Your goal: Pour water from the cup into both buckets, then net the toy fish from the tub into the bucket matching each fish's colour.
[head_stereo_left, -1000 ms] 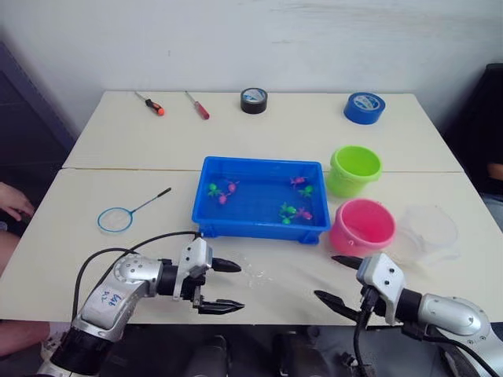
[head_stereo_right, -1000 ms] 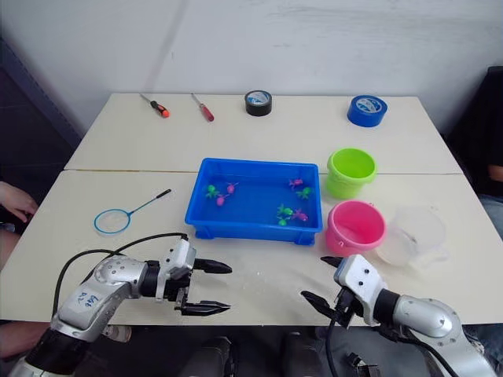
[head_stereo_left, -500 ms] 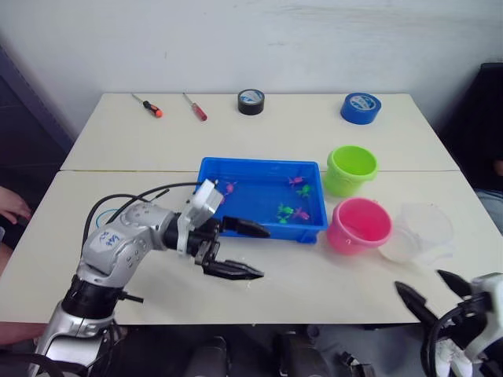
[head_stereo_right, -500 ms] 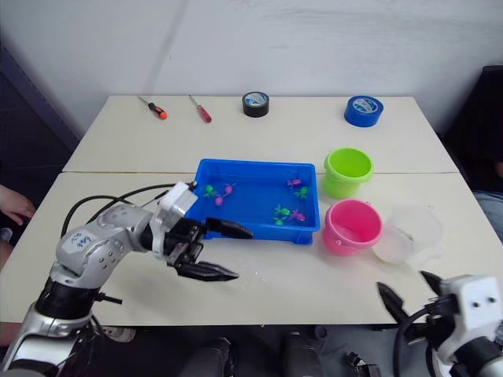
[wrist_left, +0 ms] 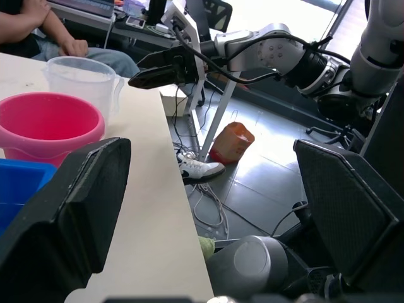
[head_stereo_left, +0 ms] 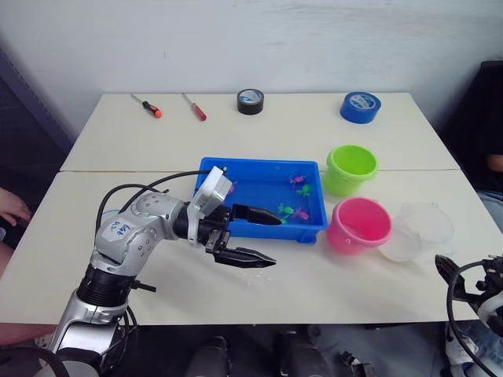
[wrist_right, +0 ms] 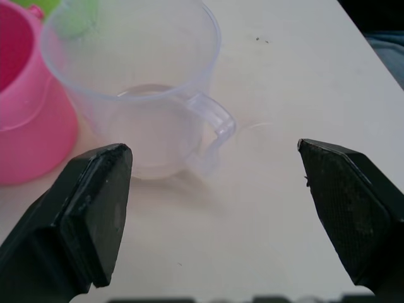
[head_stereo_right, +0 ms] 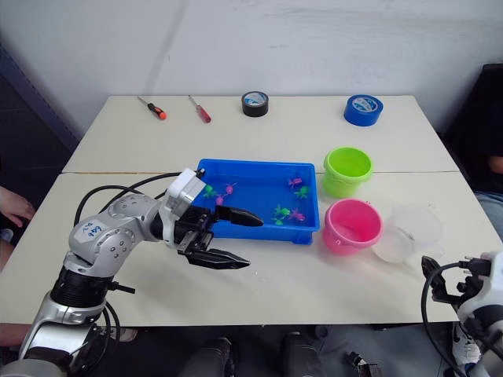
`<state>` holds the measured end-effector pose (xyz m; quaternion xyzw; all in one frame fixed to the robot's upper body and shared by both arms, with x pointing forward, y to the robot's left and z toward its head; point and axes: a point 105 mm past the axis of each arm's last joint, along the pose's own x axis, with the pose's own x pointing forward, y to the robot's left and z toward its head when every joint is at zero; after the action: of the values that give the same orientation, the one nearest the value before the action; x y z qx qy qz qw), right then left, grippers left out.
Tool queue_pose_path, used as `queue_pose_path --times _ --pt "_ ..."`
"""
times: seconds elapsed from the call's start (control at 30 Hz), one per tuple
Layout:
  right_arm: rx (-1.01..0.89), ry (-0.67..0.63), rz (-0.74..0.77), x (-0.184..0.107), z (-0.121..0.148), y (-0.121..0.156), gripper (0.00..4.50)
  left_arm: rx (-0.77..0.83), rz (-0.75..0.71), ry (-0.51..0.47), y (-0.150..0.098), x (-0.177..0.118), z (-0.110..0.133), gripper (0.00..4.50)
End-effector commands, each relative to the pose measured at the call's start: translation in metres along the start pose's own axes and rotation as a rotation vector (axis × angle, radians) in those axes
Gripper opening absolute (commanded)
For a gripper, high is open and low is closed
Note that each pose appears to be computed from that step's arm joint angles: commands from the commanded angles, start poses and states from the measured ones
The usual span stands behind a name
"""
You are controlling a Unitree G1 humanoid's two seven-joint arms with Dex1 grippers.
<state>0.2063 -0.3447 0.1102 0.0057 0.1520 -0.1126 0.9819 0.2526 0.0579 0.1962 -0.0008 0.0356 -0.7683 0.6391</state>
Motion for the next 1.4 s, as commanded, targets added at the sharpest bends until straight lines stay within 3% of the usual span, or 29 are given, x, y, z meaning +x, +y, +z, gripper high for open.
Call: queue_pose_path --times 0.03,0.67,0.8,1.0,1.23,1.4 --pt "-0.024 -0.006 -0.042 0.012 0.001 -0.012 4.5 0.08 0.018 -0.007 0.001 0.005 0.013 4.45" --pt "-0.015 -0.088 -0.143 0.057 0.002 -0.018 4.5 0.114 0.058 0.025 -0.003 0.006 0.015 4.45" --pt "-0.017 -0.095 -0.144 0.063 0.001 -0.018 3.21 0.127 0.066 0.034 -0.002 0.005 0.016 4.5" --pt "0.019 -0.105 -0.092 0.07 0.0 -0.013 0.1 0.128 0.084 0.024 -0.002 0.004 0.017 4.5" --pt "0.072 -0.161 -0.065 0.07 0.009 -0.013 0.04 0.13 0.099 0.023 0.0 0.001 0.018 4.5" --pt "0.046 -0.264 -0.066 0.058 0.034 -0.015 0.04 0.128 0.112 0.015 0.005 0.0 0.02 4.5"
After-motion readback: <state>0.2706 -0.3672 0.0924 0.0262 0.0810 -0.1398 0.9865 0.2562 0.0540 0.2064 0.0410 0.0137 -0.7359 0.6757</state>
